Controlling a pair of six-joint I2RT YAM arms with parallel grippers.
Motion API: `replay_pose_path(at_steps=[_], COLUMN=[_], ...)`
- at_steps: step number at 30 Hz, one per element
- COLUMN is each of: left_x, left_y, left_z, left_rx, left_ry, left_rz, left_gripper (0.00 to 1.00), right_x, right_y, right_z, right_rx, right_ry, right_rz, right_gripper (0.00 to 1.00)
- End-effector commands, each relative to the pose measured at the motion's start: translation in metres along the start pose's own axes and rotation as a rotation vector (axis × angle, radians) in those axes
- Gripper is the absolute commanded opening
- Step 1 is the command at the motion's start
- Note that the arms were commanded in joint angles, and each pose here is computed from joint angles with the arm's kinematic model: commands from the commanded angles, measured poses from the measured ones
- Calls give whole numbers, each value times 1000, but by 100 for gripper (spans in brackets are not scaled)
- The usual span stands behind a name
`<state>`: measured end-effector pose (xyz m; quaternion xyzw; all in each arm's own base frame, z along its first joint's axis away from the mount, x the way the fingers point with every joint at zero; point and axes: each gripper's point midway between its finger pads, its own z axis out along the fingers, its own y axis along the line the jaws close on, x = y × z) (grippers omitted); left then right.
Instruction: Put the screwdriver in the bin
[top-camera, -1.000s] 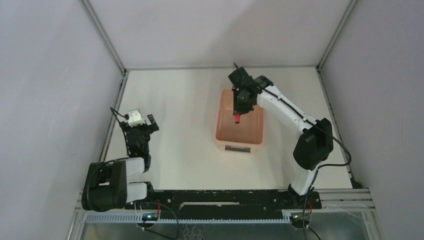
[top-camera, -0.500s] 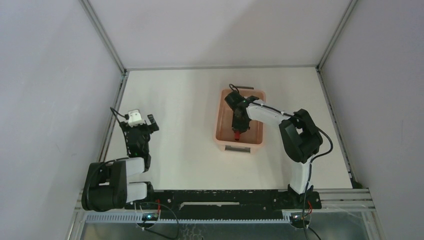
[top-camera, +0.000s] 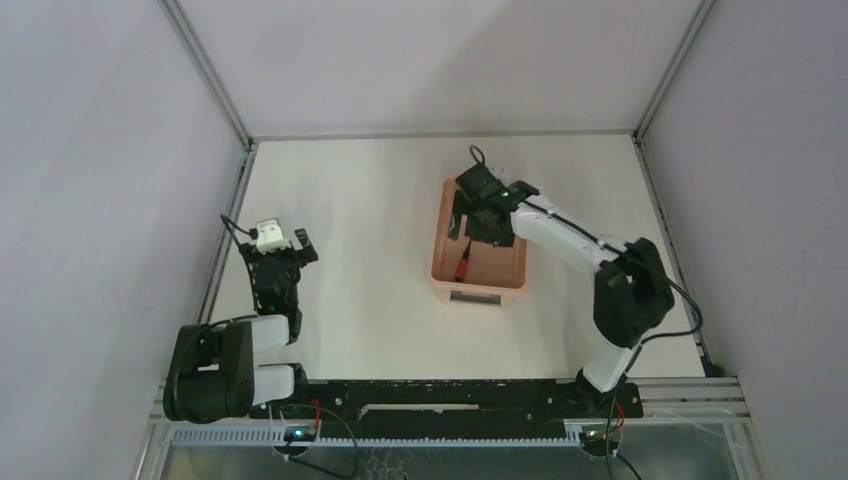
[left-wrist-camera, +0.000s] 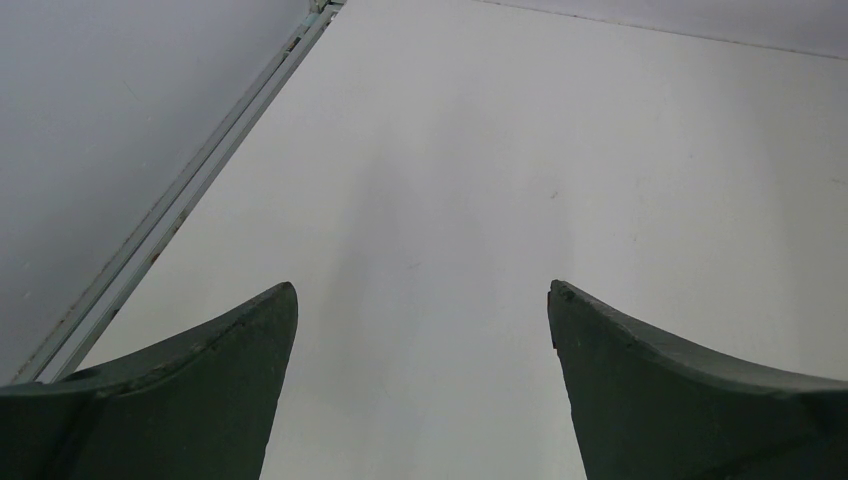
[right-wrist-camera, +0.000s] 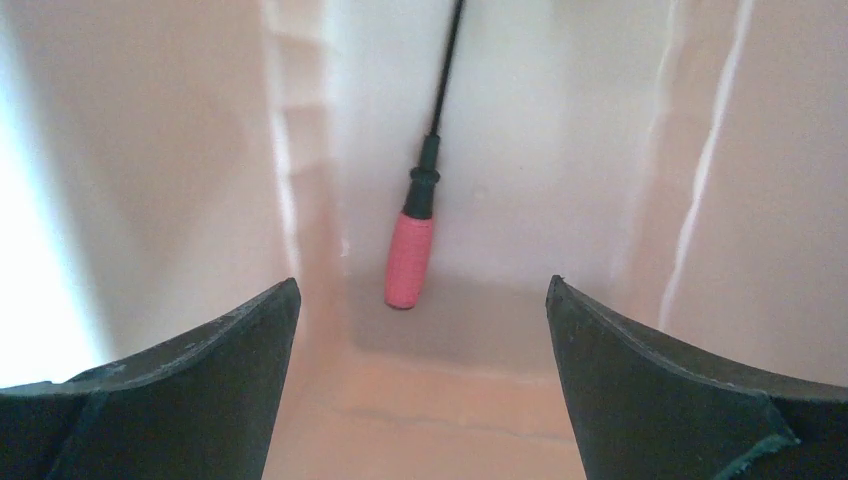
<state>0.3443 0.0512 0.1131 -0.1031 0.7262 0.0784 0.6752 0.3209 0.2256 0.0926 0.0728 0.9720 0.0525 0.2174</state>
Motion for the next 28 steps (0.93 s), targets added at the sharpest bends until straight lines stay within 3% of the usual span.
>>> replay_pose_path(at_steps=[1,8,21,25,28], left_x=[-23,-22,-23,-22,-22], left_y=[-1,-1,-2,-1,-1], left_z=[7,7,8,7,7], left_rx=[-6,-5,-3,-5,-4], left_ry=[-65,-63,-66,-64,-63], left_rz=[5,5,4,6,6], left_gripper=[100,100,100,100,100], right_x=[-54,-95,-121,-117,-122], right_y=[13,-33,-222,-241,-237], right_z=[-75,-123,-151,-157,-172], right_rx=[-90,-75,121,139,97], right_ry=[-202,-324,-440,-456,-538], right_rz=[-46,-51,181,218,237], right_gripper=[100,100,100,100,100])
